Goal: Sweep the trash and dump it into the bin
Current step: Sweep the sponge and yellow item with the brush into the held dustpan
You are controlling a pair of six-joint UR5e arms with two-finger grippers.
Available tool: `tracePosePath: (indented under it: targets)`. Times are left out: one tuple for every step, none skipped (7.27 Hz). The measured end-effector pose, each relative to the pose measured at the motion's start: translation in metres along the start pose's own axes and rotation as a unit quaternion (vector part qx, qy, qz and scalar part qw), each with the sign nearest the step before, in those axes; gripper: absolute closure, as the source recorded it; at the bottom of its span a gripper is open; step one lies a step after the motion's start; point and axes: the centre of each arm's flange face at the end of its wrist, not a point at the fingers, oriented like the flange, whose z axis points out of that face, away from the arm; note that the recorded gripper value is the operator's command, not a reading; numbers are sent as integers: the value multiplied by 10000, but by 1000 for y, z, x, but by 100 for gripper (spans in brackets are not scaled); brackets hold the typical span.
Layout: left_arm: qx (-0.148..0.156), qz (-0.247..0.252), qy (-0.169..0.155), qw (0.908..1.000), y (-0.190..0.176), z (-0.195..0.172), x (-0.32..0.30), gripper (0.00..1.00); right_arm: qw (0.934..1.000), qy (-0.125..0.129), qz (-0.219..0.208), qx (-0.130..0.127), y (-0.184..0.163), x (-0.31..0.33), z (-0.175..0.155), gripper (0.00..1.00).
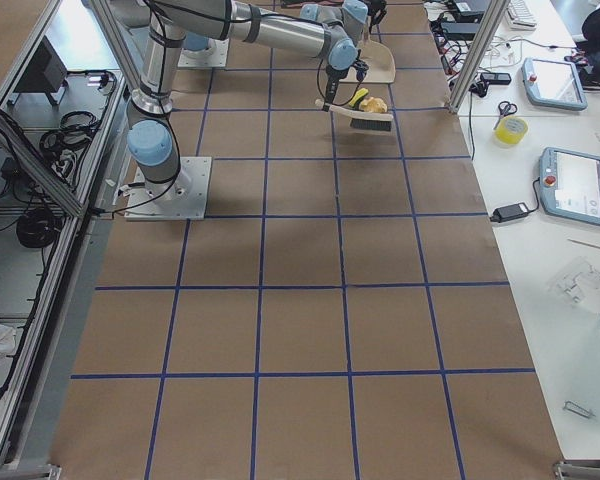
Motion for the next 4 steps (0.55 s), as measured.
tracePosePath:
  targets:
    - [-75,26,-6,10000,-8,-2,-1,100,10000,3,13,10,1,-5,1,100]
    - [-109,37,-8,9999,-12,-3,-1,100,10000,-15,16,24,0,-7,2,100]
    - [-122,41,-8,9999,-13,-3,-1,100,10000,-41,9,32,1,-9,1,100]
    - [-138,44,-9,9999,-13,-3,-1,100,10000,-53,-17,37,1,-10,1,100]
